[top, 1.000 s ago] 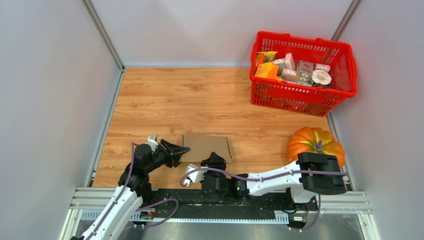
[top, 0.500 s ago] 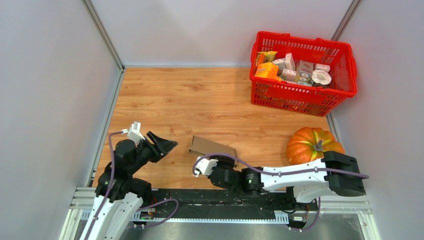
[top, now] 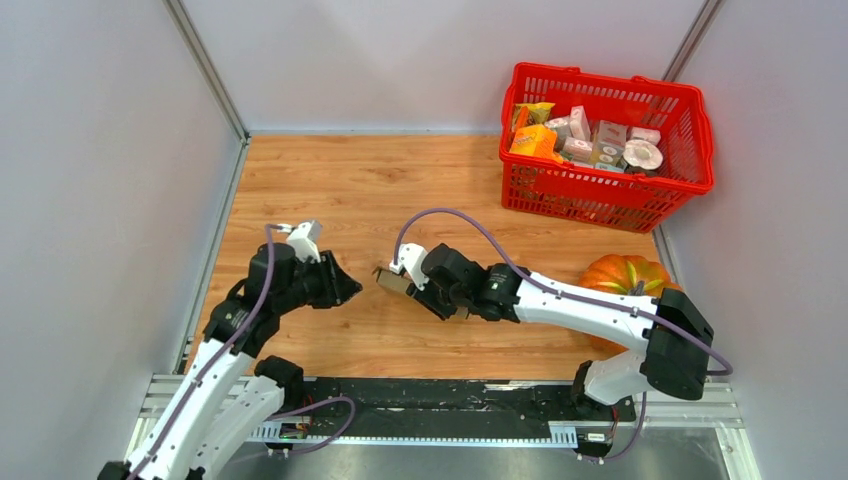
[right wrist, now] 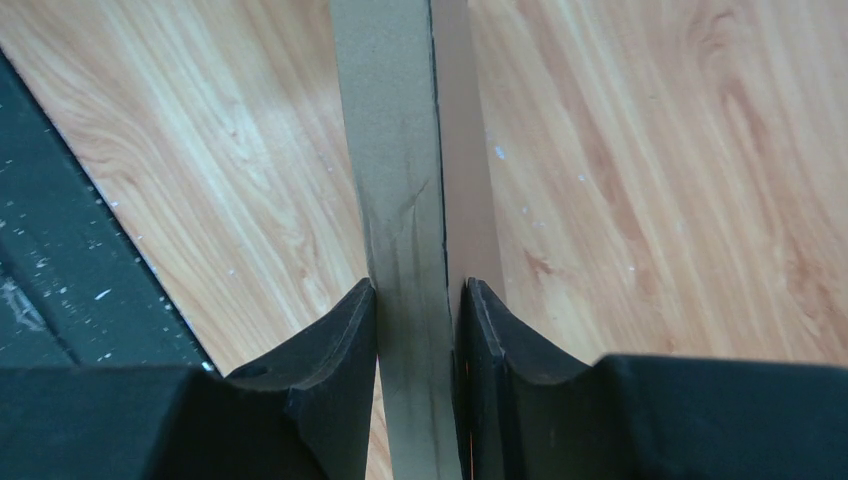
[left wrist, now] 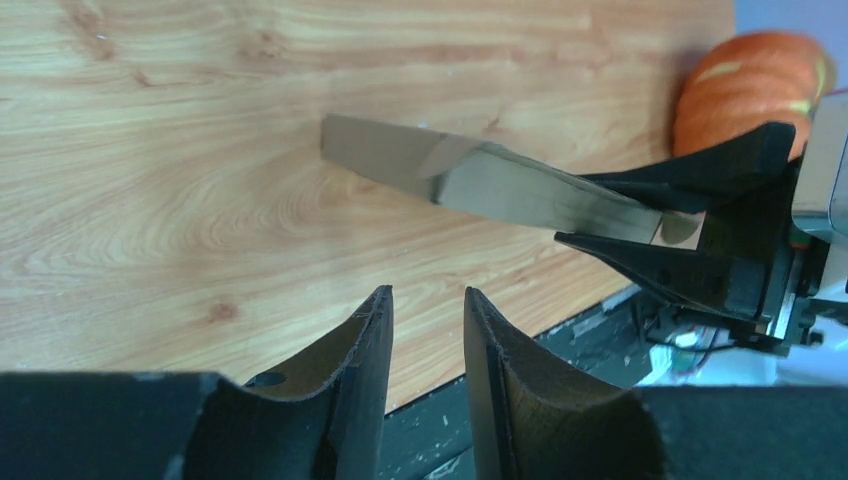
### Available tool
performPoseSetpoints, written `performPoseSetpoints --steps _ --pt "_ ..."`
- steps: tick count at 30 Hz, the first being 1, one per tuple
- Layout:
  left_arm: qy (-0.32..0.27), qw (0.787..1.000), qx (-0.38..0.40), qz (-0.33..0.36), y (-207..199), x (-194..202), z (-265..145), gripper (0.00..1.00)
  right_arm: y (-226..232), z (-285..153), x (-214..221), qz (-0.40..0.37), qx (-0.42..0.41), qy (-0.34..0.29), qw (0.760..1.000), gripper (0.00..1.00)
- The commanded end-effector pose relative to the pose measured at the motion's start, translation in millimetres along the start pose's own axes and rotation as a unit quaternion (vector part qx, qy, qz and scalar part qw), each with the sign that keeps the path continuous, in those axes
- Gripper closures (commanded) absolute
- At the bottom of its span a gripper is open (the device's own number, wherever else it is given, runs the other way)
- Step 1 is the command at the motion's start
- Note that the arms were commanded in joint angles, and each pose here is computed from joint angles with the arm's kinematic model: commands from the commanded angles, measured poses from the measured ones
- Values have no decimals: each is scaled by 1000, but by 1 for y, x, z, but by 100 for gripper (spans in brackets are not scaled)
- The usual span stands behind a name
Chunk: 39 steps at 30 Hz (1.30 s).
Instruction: Fold the paper box
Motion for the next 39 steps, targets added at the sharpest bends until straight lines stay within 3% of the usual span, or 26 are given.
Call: performPoseSetpoints --steps 1,5,12,19,23,27,31,39 --pt "10 995 34 93 -18 -17 16 60 27 1 40 46 -90 98 990 78" --pt "26 987 23 160 -24 -28 25 59 25 2 38 60 -102 92 989 78" --pt "45 979 -6 199 -15 -35 39 61 14 3 30 88 -116 86 986 78" --pt "94 967 27 234 -22 -34 58 52 11 5 28 95 -123 83 984 79" --pt "119 959 39 256 -21 -32 68 51 12 5 28 96 -127 84 984 79" --pt "138 954 36 265 -19 -32 76 56 12 4 28 96 -129 82 984 79" --pt "150 953 33 261 -18 -31 81 70 12 3 27 95 -130 78 984 79" --pt "150 956 24 251 -17 -27 75 79 12 4 27 96 -130 78 984 80"
Point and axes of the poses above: each gripper's point midway between its finger pads, its own z axis out along the fingers, its own y axis along the line the jaws close on, x = y × z, the point moved 1 cm from there along -z, back along the fingers, and after that the axes turned 11 degrees about z, right-handed, at the moved point
